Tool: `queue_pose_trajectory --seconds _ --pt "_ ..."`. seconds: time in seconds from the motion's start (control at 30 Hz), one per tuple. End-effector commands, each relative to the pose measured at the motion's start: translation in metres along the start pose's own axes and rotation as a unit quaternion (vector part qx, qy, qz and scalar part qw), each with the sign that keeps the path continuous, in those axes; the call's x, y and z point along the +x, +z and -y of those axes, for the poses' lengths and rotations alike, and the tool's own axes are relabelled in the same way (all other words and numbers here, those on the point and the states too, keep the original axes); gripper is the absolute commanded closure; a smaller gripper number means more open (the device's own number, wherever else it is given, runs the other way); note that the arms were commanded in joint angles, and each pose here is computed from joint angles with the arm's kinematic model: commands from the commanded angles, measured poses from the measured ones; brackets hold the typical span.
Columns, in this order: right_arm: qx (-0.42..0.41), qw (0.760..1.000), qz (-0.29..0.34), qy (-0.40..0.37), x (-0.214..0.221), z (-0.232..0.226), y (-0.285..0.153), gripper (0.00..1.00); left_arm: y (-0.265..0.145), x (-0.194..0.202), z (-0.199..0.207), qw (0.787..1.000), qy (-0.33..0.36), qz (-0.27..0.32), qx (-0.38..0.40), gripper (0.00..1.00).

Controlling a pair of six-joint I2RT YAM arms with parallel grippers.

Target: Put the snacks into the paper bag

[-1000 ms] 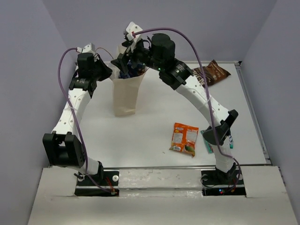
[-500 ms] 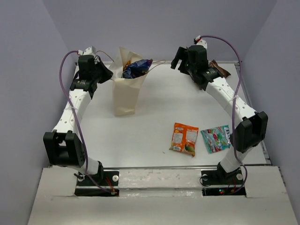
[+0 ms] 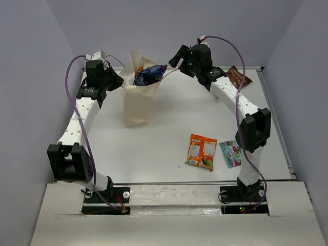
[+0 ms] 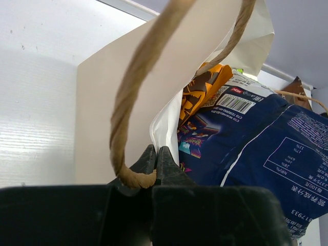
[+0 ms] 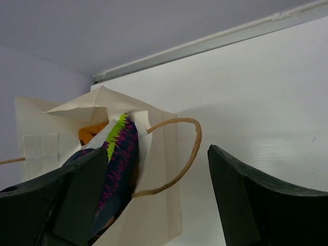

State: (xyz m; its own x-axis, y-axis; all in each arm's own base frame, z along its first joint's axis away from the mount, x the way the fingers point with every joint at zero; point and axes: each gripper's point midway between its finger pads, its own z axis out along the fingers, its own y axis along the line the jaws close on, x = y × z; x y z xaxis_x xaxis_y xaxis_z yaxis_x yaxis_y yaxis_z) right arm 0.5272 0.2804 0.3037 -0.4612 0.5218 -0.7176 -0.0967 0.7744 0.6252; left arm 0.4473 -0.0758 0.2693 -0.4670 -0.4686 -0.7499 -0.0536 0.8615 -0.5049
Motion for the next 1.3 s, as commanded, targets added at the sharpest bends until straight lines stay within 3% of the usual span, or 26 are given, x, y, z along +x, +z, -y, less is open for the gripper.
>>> queue_pose_trajectory --seconds 0.0,0.07,0.13,0.2,0.23,0.27,0.3,0.43,0.5,0.6,0.67,0.97,1.07,1.2,1.23,1.27 --pt "-0.031 0.999 0.025 0.027 -0.018 -0.023 0.011 0.17 -0.002 0.003 -0.003 1.000 0.012 -0.005 -0.001 1.00" --pt "-0.035 0.999 0.024 0.026 -0.019 -0.026 0.014 0.18 -0.003 0.001 -0.002 1.000 0.012 -0.003 0.000 1.00" --pt "-0.042 0.999 0.018 0.028 -0.016 -0.028 0.021 0.26 -0.003 0.001 -0.001 1.000 0.012 -0.002 0.001 1.00" --pt "-0.052 0.998 0.006 0.031 -0.011 -0.031 0.025 0.48 -0.003 -0.001 -0.001 1.000 0.011 -0.001 0.001 1.00" --pt "-0.051 0.998 0.005 0.032 -0.009 -0.030 0.031 0.76 -0.003 -0.001 -0.001 1.000 0.011 0.000 0.001 1.00" --pt "-0.054 0.998 0.007 0.032 -0.010 -0.032 0.031 0.91 -0.003 -0.002 -0.001 1.000 0.011 0.000 0.000 1.00" --pt "-0.061 0.998 0.015 0.028 -0.017 -0.038 0.029 0.99 -0.004 -0.003 -0.001 1.000 0.013 0.002 0.001 1.00" --pt "-0.112 0.991 0.064 -0.031 -0.049 -0.080 0.004 0.99 -0.006 -0.005 0.001 1.000 0.021 0.004 0.004 1.00" --pt "-0.168 0.972 0.130 -0.099 -0.085 -0.132 -0.039 0.99 -0.007 -0.008 0.002 1.000 0.030 0.007 0.007 1.00" --pt "-0.263 0.929 0.186 -0.182 -0.079 -0.230 -0.115 0.99 -0.010 -0.018 0.006 0.999 0.045 0.017 0.009 1.00" --pt "-0.294 0.913 0.204 -0.196 -0.079 -0.255 -0.140 0.99 -0.014 -0.025 0.009 0.998 0.052 0.024 0.009 1.00" --pt "-0.245 0.937 0.157 -0.191 -0.041 -0.217 -0.096 0.99 -0.023 -0.033 0.014 0.997 0.063 0.034 0.010 1.00" --pt "-0.225 0.947 0.148 -0.177 -0.048 -0.194 -0.091 0.99 -0.023 -0.028 0.015 0.998 0.061 0.030 0.011 1.00" --pt "-0.170 0.960 0.139 -0.172 -0.061 -0.148 -0.086 0.58 -0.025 -0.020 0.016 0.999 0.047 0.018 0.015 1.00" --pt "-0.161 0.962 0.133 -0.174 -0.064 -0.139 -0.086 0.39 -0.025 -0.019 0.016 0.999 0.041 0.016 0.014 1.00" --pt "-0.155 0.964 0.125 -0.178 -0.065 -0.133 -0.088 0.31 -0.025 -0.017 0.015 0.999 0.036 0.013 0.013 1.00"
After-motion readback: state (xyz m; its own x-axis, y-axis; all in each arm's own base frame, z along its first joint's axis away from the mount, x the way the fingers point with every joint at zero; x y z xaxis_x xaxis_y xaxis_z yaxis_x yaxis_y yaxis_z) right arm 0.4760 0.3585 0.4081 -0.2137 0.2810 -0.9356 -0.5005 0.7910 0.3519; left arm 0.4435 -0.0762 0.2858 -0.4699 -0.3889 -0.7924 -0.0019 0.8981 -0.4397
